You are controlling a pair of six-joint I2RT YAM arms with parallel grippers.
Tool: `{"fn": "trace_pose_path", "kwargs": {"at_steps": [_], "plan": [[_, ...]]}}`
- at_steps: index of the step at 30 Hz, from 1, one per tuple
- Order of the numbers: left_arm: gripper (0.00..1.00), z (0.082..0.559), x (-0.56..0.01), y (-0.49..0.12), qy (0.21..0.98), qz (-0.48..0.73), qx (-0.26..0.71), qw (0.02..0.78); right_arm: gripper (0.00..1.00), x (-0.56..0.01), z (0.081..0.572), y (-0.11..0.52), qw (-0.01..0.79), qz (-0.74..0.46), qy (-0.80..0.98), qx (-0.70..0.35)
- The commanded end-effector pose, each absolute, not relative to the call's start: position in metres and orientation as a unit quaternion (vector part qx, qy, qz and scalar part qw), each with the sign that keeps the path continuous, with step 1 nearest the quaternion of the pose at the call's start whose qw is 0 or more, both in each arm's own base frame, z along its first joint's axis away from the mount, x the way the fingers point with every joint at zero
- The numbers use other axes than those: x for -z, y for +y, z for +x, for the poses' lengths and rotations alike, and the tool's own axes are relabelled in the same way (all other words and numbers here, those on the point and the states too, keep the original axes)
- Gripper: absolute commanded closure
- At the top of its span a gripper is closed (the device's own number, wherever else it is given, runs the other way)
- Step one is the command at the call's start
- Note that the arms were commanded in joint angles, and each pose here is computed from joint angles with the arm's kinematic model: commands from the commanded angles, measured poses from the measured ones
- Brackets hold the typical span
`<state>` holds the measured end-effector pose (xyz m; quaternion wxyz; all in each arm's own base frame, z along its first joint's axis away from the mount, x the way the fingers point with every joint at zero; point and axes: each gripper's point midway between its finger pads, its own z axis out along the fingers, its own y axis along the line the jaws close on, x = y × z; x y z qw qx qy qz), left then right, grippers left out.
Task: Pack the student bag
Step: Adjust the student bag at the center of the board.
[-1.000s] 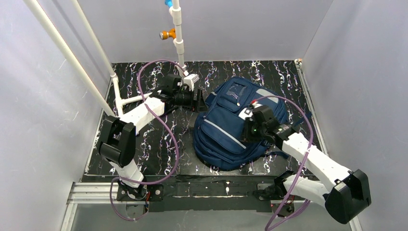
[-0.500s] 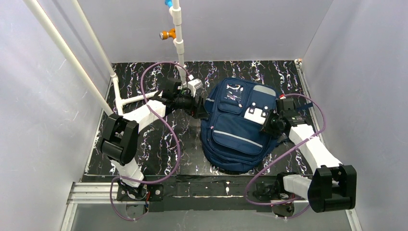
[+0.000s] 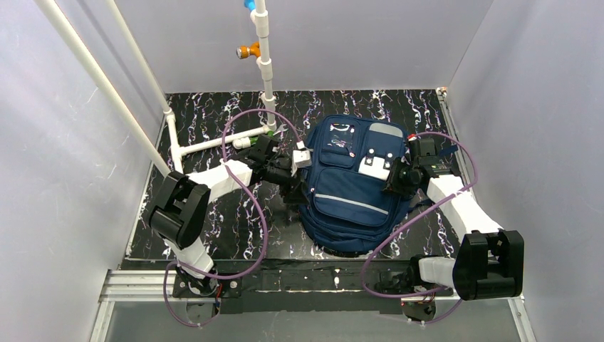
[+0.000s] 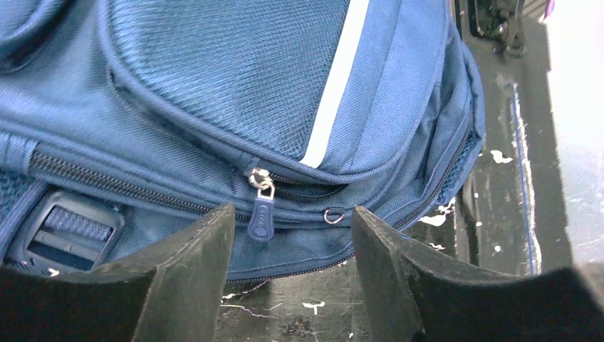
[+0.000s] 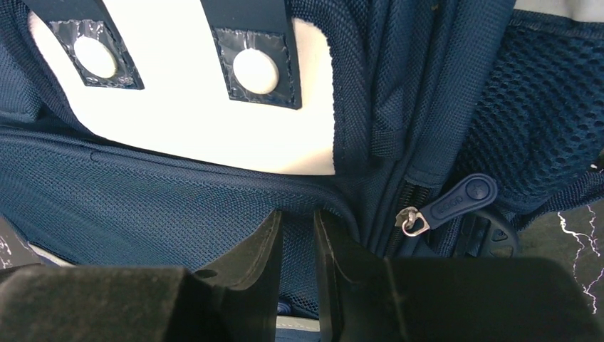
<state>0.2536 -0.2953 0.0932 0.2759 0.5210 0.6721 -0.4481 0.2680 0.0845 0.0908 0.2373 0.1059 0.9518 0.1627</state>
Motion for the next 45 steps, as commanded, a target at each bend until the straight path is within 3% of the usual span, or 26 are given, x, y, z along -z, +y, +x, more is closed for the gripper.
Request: {"fn": "trace_pose_path", "kwargs": {"at_steps": [1, 2, 7, 11, 16, 19, 22, 27, 30, 35, 45], "plan": [[0.49, 0.246, -0.083, -0.301, 0.650, 0.572, 0.408, 0.289, 0.71, -0.105, 0.276, 0.093, 0.256, 0.092, 0.944, -0.184], [0.54, 0.247, -0.079, -0.301, 0.654, 0.577, 0.394, 0.291, 0.71, -0.108, 0.276, 0.092, 0.261, 0.094, 0.943, -0.185], [0.57, 0.261, -0.057, -0.295, 0.668, 0.595, 0.306, 0.326, 0.70, -0.123, 0.275, 0.078, 0.292, 0.140, 0.933, -0.157], [0.72, 0.269, -0.048, -0.290, 0.677, 0.604, 0.257, 0.332, 0.66, -0.134, 0.271, 0.053, 0.320, 0.182, 0.924, -0.099], [0.91, 0.277, -0.050, -0.289, 0.683, 0.599, 0.229, 0.348, 0.42, -0.141, 0.271, 0.047, 0.325, 0.181, 0.923, -0.102], [0.94, 0.277, -0.055, -0.289, 0.689, 0.586, 0.231, 0.359, 0.28, -0.141, 0.273, 0.061, 0.309, 0.161, 0.923, -0.164], [0.90, 0.271, -0.061, -0.290, 0.685, 0.583, 0.242, 0.364, 0.26, -0.139, 0.271, 0.082, 0.286, 0.130, 0.920, -0.236], [0.63, 0.273, -0.070, -0.293, 0.677, 0.578, 0.246, 0.382, 0.24, -0.126, 0.265, 0.084, 0.267, 0.116, 0.926, -0.238], [0.59, 0.278, -0.075, -0.300, 0.676, 0.570, 0.255, 0.392, 0.24, -0.123, 0.262, 0.080, 0.265, 0.119, 0.930, -0.227], [0.61, 0.277, -0.070, -0.310, 0.674, 0.574, 0.265, 0.382, 0.24, -0.121, 0.261, 0.080, 0.260, 0.126, 0.931, -0.225], [0.80, 0.272, -0.072, -0.315, 0.691, 0.542, 0.277, 0.390, 0.19, -0.121, 0.250, 0.050, 0.261, 0.138, 0.945, -0.138]]}}
